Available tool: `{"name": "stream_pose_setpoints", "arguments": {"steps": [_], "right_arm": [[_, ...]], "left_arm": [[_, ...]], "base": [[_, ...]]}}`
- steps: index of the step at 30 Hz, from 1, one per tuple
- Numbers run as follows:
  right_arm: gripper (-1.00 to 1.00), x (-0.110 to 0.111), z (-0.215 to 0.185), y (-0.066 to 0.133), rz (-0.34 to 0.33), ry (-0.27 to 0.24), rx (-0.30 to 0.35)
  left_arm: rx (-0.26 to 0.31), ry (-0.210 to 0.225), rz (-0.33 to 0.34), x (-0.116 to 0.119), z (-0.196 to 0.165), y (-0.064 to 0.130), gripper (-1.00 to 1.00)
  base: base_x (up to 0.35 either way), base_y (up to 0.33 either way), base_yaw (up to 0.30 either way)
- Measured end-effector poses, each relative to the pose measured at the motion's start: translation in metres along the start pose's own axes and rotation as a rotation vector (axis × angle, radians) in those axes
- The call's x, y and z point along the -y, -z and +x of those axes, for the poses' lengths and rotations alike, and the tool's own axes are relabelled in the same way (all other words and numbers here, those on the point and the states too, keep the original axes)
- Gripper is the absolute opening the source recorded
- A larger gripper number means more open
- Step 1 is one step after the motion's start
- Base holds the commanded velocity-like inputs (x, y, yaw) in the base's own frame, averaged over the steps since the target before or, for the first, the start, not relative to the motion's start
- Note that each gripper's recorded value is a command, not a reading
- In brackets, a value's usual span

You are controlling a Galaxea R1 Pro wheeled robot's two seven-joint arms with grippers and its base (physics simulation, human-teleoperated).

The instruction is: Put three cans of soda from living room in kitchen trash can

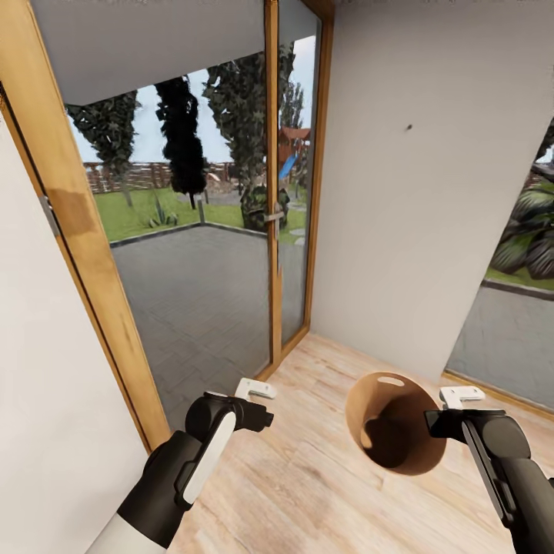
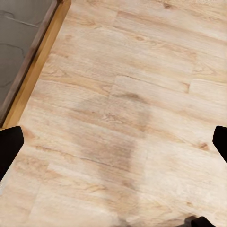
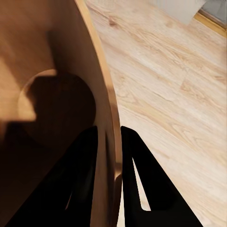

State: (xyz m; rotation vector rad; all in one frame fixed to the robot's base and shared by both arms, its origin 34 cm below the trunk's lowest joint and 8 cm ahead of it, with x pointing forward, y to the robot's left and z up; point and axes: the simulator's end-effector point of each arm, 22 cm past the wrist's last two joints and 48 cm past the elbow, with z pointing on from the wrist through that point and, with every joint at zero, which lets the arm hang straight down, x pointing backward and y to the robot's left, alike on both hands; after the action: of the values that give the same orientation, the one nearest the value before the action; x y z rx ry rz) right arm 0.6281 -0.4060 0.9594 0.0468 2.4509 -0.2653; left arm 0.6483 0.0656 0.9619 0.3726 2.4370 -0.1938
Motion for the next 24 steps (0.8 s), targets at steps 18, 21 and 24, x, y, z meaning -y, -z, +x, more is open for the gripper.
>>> {"name": "stream_pose_setpoints", "arguments": {"steps": [18, 21, 24], "right_arm": [[-1.0, 0.0009, -0.0061, 0.0073, -0.002, -0.004, 0.019], [-1.0, 0.0007, -0.0062, 0.0073, -0.003, -0.004, 0.019], [-1.0, 0.0002, -0.0061, 0.0073, -0.005, -0.005, 0.019]], "left_arm": [[0.022, -0.007, -0.005, 0.0005, -0.0078, 0.0088, 1.0], [0.024, -0.012, -0.003, 0.0023, -0.0081, 0.0092, 1.0], [0.025, -0.019, 0.0, 0.0049, -0.0082, 0.0097, 1.0]], "base": [[0.0, 0.0, 0.0], [0.0, 0.0, 0.0], [0.0, 0.0, 0.0]]}}
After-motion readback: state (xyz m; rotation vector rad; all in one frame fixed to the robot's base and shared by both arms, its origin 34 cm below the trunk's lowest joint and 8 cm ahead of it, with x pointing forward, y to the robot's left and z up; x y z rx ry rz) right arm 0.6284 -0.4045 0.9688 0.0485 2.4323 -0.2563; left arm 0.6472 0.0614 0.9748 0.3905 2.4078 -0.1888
